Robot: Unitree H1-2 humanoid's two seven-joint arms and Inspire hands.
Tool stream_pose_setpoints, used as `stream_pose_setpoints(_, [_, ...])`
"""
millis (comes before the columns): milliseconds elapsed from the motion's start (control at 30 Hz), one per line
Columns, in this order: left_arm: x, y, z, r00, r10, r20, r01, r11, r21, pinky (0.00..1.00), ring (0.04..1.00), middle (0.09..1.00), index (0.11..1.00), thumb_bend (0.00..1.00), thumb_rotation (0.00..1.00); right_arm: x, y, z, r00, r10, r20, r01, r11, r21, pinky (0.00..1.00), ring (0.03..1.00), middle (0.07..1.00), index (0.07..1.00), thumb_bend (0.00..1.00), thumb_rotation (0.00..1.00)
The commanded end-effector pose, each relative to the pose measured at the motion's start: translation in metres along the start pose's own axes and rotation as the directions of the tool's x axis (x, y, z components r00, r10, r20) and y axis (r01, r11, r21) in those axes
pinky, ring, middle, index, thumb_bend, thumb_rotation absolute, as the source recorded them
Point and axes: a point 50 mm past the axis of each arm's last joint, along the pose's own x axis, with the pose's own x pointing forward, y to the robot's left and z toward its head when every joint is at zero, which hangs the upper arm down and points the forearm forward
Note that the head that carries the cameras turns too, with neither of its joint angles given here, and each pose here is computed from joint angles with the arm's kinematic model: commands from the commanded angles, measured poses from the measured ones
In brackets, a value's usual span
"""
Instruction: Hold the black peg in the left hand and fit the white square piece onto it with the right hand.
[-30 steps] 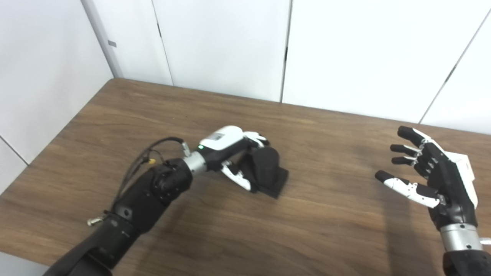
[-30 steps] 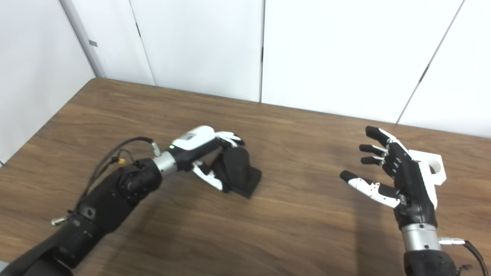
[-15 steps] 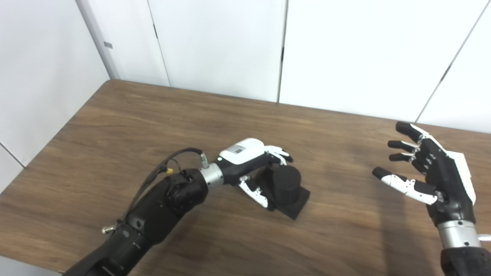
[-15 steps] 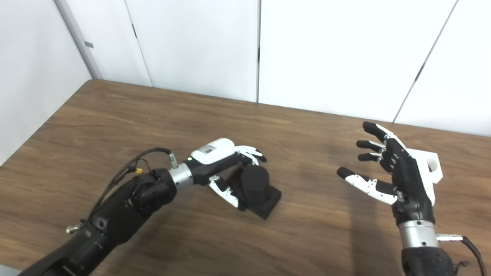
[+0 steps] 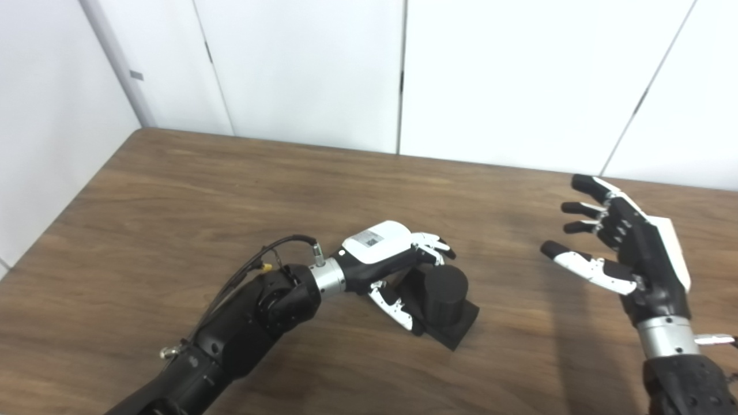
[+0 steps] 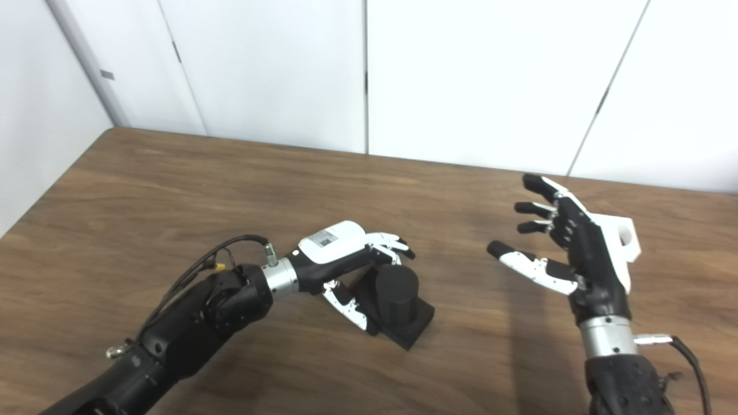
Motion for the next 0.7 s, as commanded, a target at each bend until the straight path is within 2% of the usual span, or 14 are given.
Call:
stream_pose_setpoints(0, [-0.01,-0.013,-0.009,0.993,-0.114,-0.023,0.115,0.992,0.05,0.74,0.899,0.851,0.488,0.53,0.06,0.013,-0.006,0.024,0.995,-0.011,0.096,0.014,0.999,-0.034,0.61,0.726,0.826,0.796,0.64,0.2])
stream_pose_setpoints(167, [-0.019,-0.014,-0.015,0.992,-0.124,-0.021,0.125,0.991,0.055,0.73,0.894,0.847,0.488,0.53,0.06,0.032,-0.021,0.043,0.989,-0.005,0.151,0.02,0.995,-0.1,0.59,0.715,0.812,0.784,0.66,0.17])
stream_pose_setpoints(267, [-0.024,-0.013,-0.016,0.991,-0.129,-0.028,0.131,0.99,0.061,0.72,0.898,0.845,0.488,0.53,0.06,0.045,-0.038,0.061,0.984,0.01,0.179,0.032,0.972,-0.233,0.58,0.72,0.802,0.778,0.67,0.11])
stream_pose_setpoints(367, [-0.029,-0.014,-0.018,0.99,-0.135,-0.039,0.137,0.989,0.054,0.74,0.897,0.849,0.488,0.53,0.06,0.057,-0.062,0.081,0.98,0.04,0.196,0.042,0.916,-0.399,0.53,0.693,0.779,0.755,0.71,0.09])
stream_pose_setpoints(500, [-0.035,-0.016,-0.022,0.989,-0.14,-0.046,0.142,0.989,0.045,0.74,0.892,0.849,0.488,0.52,0.06,0.069,-0.096,0.106,0.985,0.055,0.162,0.042,0.838,-0.544,0.52,0.689,0.782,0.744,0.73,0.07])
stream_pose_setpoints(667, [-0.041,-0.017,-0.027,0.989,-0.139,-0.047,0.141,0.989,0.042,0.73,0.881,0.842,0.488,0.52,0.06,0.083,-0.124,0.127,0.987,0.067,0.144,0.053,0.712,-0.701,0.52,0.695,0.793,0.744,0.72,0.07])
